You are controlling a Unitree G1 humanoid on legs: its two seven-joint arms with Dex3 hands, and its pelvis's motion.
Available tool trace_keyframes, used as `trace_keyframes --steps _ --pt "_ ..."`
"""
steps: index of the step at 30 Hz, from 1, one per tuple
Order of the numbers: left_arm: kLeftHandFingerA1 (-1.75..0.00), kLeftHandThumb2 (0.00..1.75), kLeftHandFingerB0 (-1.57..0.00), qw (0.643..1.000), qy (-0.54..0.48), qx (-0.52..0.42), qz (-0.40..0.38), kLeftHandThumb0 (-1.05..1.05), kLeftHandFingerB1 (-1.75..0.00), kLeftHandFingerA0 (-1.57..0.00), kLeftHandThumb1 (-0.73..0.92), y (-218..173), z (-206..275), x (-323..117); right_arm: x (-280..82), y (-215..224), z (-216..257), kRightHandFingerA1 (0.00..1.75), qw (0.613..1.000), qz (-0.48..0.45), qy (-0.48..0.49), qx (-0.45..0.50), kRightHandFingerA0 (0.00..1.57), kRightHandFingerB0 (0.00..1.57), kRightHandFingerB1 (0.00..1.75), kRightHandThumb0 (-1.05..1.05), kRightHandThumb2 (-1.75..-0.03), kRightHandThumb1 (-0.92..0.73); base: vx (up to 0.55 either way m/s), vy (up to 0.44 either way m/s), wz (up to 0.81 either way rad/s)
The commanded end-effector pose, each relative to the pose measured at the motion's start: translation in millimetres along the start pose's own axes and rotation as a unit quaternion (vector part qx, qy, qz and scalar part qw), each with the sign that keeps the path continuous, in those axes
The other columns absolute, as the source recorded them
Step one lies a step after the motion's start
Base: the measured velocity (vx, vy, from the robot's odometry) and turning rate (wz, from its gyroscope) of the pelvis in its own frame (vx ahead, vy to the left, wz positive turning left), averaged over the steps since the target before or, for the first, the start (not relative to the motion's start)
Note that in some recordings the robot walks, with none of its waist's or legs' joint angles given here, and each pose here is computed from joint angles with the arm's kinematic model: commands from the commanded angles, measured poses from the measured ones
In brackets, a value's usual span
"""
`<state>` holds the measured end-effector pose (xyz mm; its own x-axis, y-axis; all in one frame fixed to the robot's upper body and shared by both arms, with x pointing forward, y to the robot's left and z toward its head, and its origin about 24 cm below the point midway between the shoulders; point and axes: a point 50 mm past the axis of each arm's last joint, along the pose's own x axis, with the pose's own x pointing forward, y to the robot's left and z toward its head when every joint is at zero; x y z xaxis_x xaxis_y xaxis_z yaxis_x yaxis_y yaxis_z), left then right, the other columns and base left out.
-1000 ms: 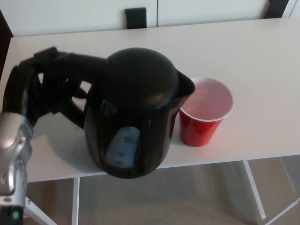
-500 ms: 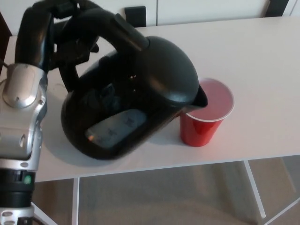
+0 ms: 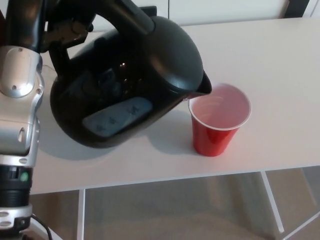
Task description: The robot walk towards a table in front and uses its left hand to pick up the pot from the base and pour water to the cup on the right hand side
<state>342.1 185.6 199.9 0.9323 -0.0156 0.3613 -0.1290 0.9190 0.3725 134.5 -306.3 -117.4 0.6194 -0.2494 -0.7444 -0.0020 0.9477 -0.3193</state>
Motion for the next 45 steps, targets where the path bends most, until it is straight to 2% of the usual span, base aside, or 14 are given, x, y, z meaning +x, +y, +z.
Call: trace_keyframes --steps 1,12,13,16,22,23,30,31,32,36,37,41,42,45 --pt "-1.31 0.7 -0.8 0.997 -0.071 0.016 0.015 -0.16 -1.1 -1.16 0.8 2 28 8 0 -7 1 0.86 1.0 -0.008 0.004 0.002 0.98 0.67 0.73 -0.58 -0.81 -0.33 0.0 0.0 0.0" --pt "-1.39 0.72 -0.79 0.989 -0.122 0.079 -0.01 -0.17 -1.08 -1.13 0.77 -10 52 3 -1 -8 -2 0.85 1.0 -0.008 0.008 -0.003 0.97 0.67 0.73 -0.6 -0.81 -0.33 0.0 0.0 0.0" --pt "-1.44 0.7 -0.79 0.982 -0.159 0.105 -0.016 -0.14 -1.09 -1.04 0.76 -15 65 3 0 -9 1 0.87 1.0 -0.01 0.005 -0.003 0.94 0.65 0.73 -0.6 -0.83 -0.33 0.0 0.0 0.0" --pt "-1.46 0.7 -0.8 0.974 -0.186 0.129 -0.018 -0.13 -1.11 -1.04 0.75 -19 73 2 1 -9 2 0.89 1.0 -0.011 0.005 -0.004 0.94 0.63 0.75 -0.62 -0.92 -0.26 0.0 0.0 0.0" --pt "-1.48 0.68 -0.8 0.958 -0.226 0.176 -0.013 -0.14 -1.15 -1.02 0.75 -23 84 1 0 -10 2 0.89 1.0 -0.011 0.007 -0.006 0.94 0.63 0.75 -0.62 -0.92 -0.26 0.0 0.0 0.0" --pt "-1.43 0.63 -0.79 0.955 -0.232 0.186 -0.012 -0.13 -1.16 -1.03 0.78 -24 86 2 0 -10 2 0.86 1.0 -0.01 0.006 -0.006 0.98 0.66 0.73 -0.63 -0.8 -0.32 0.0 0.0 0.0" --pt "-1.51 0.63 -0.78 0.938 -0.258 0.233 0.002 -0.12 -1.24 -0.97 0.76 -27 95 7 4 -10 10 0.85 1.0 -0.013 0.004 -0.009 0.95 0.65 0.7 -0.59 -0.82 -0.34 0.0 0.0 0.0" --pt "-1.58 0.63 -0.76 0.934 -0.266 0.238 0.008 -0.12 -1.29 -0.95 0.76 -27 97 8 5 -11 14 0.89 1.0 -0.01 -0.001 -0.017 0.92 0.62 0.75 -0.65 -0.95 -0.28 0.0 0.0 0.0" --pt "-1.61 0.67 -0.77 0.932 -0.271 0.239 0.011 -0.13 -1.3 -0.96 0.74 -27 98 7 5 -11 15 0.85 1.0 -0.009 -0.003 -0.02 0.94 0.63 0.71 -0.63 -0.84 -0.35 0.0 0.0 0.0" --pt "-1.64 0.67 -0.74 0.93 -0.278 0.238 0.011 -0.13 -1.31 -0.95 0.75 -30 98 5 4 -13 12 0.87 1.0 -0.01 0.001 -0.029 0.9 0.61 0.74 -0.61 -0.94 -0.3 0.0 0.0 0.0" --pt "-1.69 0.65 -0.73 0.93 -0.28 0.239 0.012 -0.15 -1.33 -0.93 0.75 -30 99 5 4 -14 13 0.84 1.0 -0.01 0.0 -0.028 0.94 0.64 0.71 -0.62 -0.8 -0.37 0.0 0.0 0.0" --pt "-1.7 0.64 -0.72 0.927 -0.283 0.245 0.014 -0.13 -1.36 -0.9 0.76 -31 100 6 4 -14 13 0.84 1.0 -0.011 -0.002 -0.028 0.94 0.64 0.71 -0.63 -0.8 -0.36 0.0 0.0 0.0" --pt "-1.44 0.89 -0.77 0.924 -0.289 0.251 0.014 -0.16 -1.19 -1.2 0.61 -32 101 7 4 -14 14 0.84 1.0 -0.011 -0.001 -0.029 0.94 0.64 0.71 -0.61 -0.81 -0.36 0.0 0.0 0.0" --pt "-1.43 0.9 -0.77 0.915 -0.304 0.264 0.014 -0.15 -1.17 -1.19 0.61 -34 106 9 4 -13 14 0.87 0.999 -0.012 -0.001 -0.031 0.93 0.63 0.75 -0.63 -0.93 -0.29 0.0 0.0 0.0"
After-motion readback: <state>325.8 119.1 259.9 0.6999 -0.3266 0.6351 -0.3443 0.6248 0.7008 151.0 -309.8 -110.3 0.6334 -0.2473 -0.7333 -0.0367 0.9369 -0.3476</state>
